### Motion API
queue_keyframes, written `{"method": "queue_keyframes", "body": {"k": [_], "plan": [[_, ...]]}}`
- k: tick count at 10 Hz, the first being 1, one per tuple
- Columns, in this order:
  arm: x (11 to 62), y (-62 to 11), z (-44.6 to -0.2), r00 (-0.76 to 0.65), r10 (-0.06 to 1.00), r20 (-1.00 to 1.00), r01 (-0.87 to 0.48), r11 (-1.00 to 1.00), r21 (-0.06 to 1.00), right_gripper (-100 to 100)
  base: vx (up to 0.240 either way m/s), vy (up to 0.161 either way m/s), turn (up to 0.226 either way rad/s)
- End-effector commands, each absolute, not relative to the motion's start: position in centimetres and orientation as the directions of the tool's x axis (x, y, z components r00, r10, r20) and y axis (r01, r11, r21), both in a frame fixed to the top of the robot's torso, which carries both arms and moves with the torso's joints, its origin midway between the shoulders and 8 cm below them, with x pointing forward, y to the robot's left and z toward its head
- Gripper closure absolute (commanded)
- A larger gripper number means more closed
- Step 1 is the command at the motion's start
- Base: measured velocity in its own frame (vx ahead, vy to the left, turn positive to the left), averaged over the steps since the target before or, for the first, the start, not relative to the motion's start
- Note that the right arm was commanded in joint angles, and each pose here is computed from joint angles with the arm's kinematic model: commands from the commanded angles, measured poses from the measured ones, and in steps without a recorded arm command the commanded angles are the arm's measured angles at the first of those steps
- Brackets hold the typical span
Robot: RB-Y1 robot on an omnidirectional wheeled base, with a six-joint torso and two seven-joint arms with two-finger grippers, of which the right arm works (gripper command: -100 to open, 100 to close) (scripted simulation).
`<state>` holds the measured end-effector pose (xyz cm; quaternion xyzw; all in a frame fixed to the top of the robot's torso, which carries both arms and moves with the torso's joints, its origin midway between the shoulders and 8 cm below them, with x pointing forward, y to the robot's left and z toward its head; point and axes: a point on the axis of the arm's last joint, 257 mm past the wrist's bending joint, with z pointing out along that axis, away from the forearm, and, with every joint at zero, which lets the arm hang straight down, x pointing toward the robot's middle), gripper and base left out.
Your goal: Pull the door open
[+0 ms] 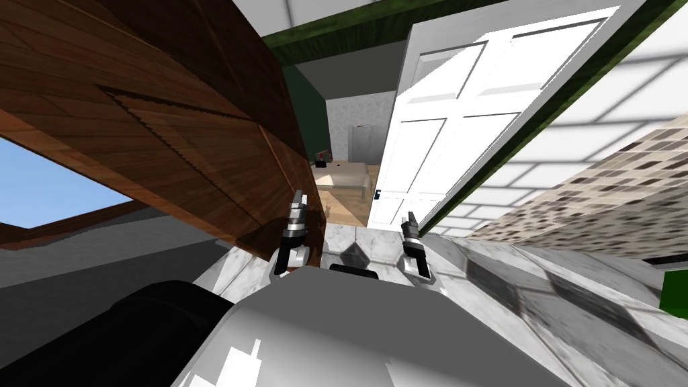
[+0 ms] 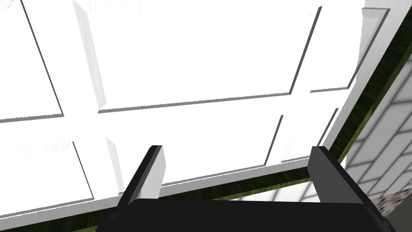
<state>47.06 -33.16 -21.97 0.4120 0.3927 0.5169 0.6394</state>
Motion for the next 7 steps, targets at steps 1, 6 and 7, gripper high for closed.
{"method": "queue_keyframes", "body": {"k": [1,6,7], "plan": [[47.2,-33.5,-23.2,0.163,0.984,-0.073,-0.314,0.122,0.942,-100,0.097,-0.022,0.090],[47.9,-34.4,-26.2,0.178,0.982,-0.063,-0.263,0.109,0.959,-100,0.087,-0.030,0.090],[48.0,-34.6,-26.9,0.182,0.981,-0.060,-0.250,0.106,0.963,-100,0.061,-0.011,0.068]]}}
